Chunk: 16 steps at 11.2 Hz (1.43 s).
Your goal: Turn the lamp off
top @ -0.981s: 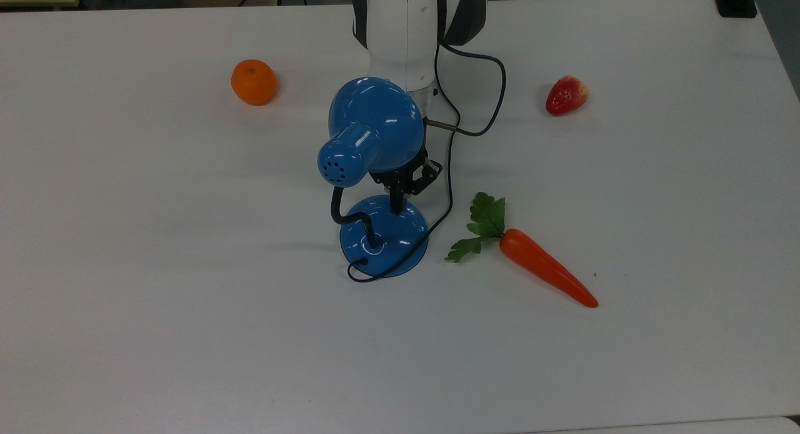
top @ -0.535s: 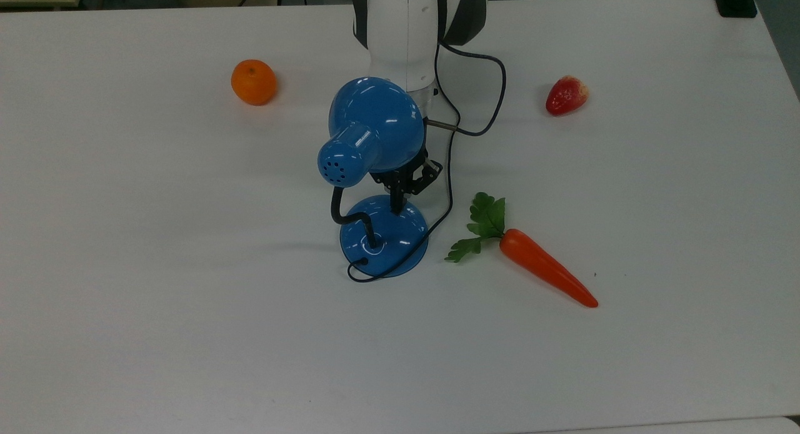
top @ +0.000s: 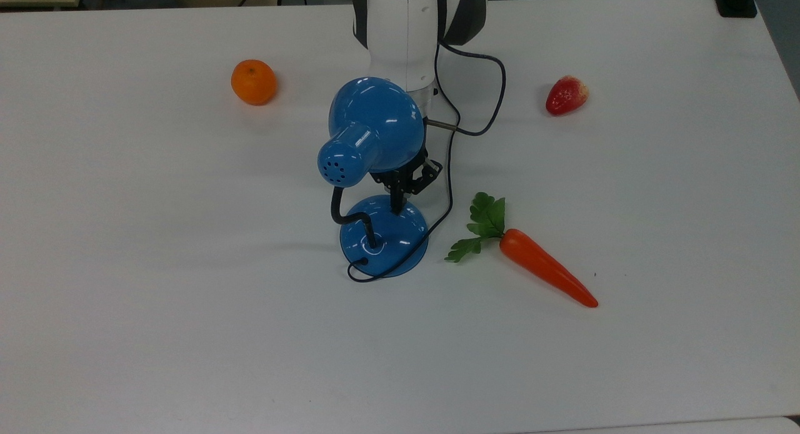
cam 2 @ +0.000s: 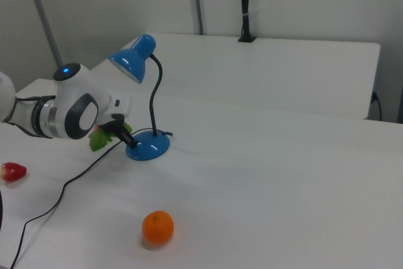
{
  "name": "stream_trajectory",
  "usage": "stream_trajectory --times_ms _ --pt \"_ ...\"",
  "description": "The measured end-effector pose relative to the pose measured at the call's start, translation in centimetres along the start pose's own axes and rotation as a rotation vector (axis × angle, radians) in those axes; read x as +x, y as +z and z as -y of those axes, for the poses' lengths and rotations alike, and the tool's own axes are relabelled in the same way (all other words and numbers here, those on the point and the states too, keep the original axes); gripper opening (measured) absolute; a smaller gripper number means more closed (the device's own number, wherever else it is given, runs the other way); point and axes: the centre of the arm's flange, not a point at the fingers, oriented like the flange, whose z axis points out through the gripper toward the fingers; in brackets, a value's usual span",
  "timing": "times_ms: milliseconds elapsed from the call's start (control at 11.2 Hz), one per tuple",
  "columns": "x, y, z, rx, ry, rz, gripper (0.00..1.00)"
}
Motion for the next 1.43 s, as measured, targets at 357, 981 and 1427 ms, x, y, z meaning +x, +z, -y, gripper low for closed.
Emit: stream_trajectory --times_ms 357,981,1427 --pt "-0.4 0.0 -0.2 -0.021 0.001 0.036 0.12" --pt "1.3 -7.5 -3.0 -0.082 -0.026 0.209 0.15" --pt "2.9 -14.9 -7.4 -0.079 -0.095 0.319 0.16"
